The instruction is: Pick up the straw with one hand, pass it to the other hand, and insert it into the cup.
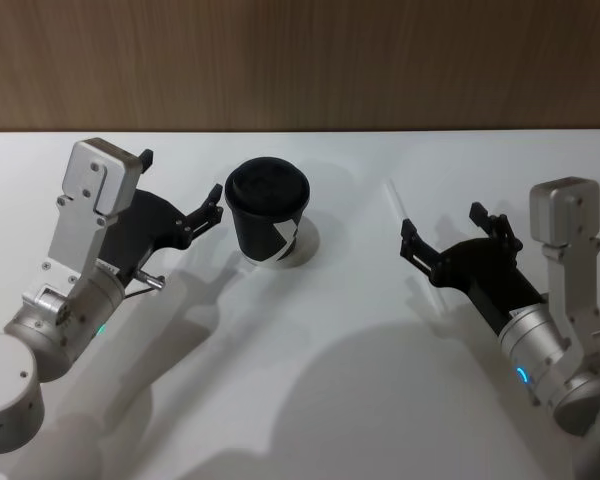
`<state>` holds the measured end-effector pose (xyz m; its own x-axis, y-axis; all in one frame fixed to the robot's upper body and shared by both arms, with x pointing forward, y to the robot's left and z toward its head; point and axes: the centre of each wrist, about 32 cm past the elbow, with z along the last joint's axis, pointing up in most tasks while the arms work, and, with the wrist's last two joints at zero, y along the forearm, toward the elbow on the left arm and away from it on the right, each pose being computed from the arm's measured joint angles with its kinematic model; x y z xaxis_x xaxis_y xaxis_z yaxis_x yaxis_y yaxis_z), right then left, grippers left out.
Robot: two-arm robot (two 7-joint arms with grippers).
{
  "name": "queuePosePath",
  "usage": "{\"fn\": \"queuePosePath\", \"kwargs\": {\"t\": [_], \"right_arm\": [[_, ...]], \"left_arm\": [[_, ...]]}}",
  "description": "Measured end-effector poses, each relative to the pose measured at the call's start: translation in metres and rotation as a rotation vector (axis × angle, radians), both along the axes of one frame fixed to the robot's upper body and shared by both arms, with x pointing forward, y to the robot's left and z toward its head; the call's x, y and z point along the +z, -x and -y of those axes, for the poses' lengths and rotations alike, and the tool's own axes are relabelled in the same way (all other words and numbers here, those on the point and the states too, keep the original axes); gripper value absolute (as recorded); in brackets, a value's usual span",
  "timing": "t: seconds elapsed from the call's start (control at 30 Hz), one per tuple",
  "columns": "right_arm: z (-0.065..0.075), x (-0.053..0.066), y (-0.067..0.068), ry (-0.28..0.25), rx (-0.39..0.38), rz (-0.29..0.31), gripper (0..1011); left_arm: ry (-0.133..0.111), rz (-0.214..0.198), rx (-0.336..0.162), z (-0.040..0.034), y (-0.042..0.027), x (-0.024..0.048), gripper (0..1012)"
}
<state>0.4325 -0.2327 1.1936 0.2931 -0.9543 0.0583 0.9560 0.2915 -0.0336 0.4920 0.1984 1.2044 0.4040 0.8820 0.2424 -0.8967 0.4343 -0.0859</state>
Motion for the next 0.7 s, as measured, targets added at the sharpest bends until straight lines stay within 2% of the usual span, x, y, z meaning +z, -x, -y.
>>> {"fn": "queuePosePath", "kwargs": {"t": [0.4,0.7], "right_arm": [[-0.003,-0.001,0.010,0.038,-0.031,-0.101,1001],[-0.003,-0.003,0.014,0.062,-0.039,-0.150,1001]], "left_arm": [[0.000,0.000,0.000,0.0000,0.0000,0.0000,1003],[0.000,0.000,0.000,0.0000,0.0000,0.0000,1003]]}}
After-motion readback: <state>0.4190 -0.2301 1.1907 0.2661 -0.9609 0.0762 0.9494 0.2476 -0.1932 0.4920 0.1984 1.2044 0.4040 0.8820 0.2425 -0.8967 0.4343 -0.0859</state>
